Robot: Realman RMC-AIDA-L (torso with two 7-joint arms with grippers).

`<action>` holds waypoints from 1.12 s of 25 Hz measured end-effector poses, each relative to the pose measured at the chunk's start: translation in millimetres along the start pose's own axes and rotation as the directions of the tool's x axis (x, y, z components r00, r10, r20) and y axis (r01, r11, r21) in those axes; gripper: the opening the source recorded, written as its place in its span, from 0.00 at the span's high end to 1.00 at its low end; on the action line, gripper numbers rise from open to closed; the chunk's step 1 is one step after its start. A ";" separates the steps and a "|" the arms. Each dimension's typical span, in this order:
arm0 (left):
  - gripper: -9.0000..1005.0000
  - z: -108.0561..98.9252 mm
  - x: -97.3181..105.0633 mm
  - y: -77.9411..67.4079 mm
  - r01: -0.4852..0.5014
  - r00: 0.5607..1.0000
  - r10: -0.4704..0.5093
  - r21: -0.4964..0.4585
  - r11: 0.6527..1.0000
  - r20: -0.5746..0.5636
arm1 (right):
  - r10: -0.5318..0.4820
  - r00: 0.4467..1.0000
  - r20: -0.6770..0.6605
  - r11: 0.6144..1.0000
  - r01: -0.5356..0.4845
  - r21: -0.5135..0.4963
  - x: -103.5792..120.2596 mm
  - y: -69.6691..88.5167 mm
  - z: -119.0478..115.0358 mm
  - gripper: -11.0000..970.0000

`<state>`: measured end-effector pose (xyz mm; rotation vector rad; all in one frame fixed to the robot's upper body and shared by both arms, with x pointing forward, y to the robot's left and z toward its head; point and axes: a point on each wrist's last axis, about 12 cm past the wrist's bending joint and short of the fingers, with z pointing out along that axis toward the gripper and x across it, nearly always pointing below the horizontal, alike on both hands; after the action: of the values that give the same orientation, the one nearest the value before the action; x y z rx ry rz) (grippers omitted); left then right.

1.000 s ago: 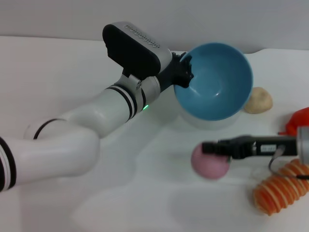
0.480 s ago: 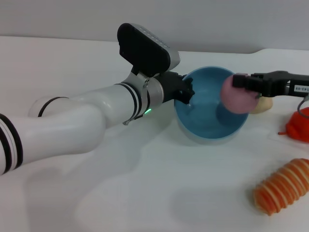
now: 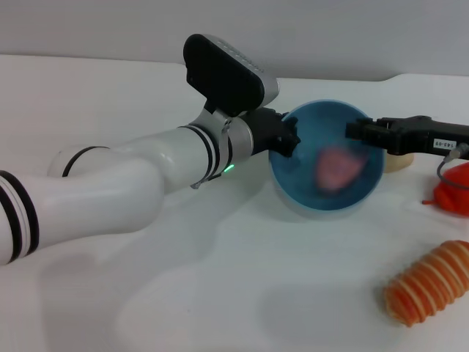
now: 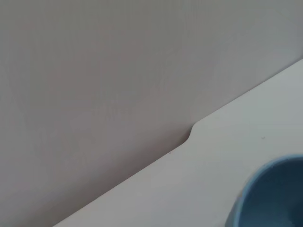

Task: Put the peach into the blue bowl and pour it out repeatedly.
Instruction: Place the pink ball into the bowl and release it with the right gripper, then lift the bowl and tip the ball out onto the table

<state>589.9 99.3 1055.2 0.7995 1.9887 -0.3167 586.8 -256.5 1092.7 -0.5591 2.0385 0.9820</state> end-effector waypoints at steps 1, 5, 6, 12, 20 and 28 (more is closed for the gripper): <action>0.99 0.0 0.2 -0.1 -0.001 1.000 0.001 0.001 1.000 -0.001 | -0.009 1.000 0.000 1.000 0.009 0.003 -0.2 -0.3 0.6 0.79; 0.99 -0.7 2.9 0.1 0.004 1.000 -0.004 0.000 1.000 -0.008 | -0.036 0.999 0.009 0.999 0.036 0.019 1.3 -2.3 1.2 0.64; 0.99 -0.9 3.5 0.1 0.006 1.000 -0.006 0.000 1.000 -0.009 | -0.032 0.999 0.017 0.999 0.032 0.024 2.2 -3.1 0.4 0.60; 0.99 -1.8 4.9 1.9 0.008 1.000 -0.007 0.003 1.000 -0.021 | 0.019 0.963 0.267 0.986 -0.061 0.152 26.2 -21.2 -45.1 0.58; 0.99 5.6 -26.3 6.2 -0.043 0.998 0.045 0.043 0.998 -0.044 | 0.096 0.903 0.420 0.910 -0.250 0.330 93.0 -36.5 -112.2 0.58; 0.99 15.2 -73.5 -12.3 -0.327 0.945 0.323 0.076 0.942 0.060 | 0.151 0.859 0.489 0.830 -0.379 0.409 162.2 -25.5 -124.8 0.59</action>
<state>617.8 52.1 1108.0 1.1466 1.7713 -0.2238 449.8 -379.1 999.4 0.2292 1.8692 0.6192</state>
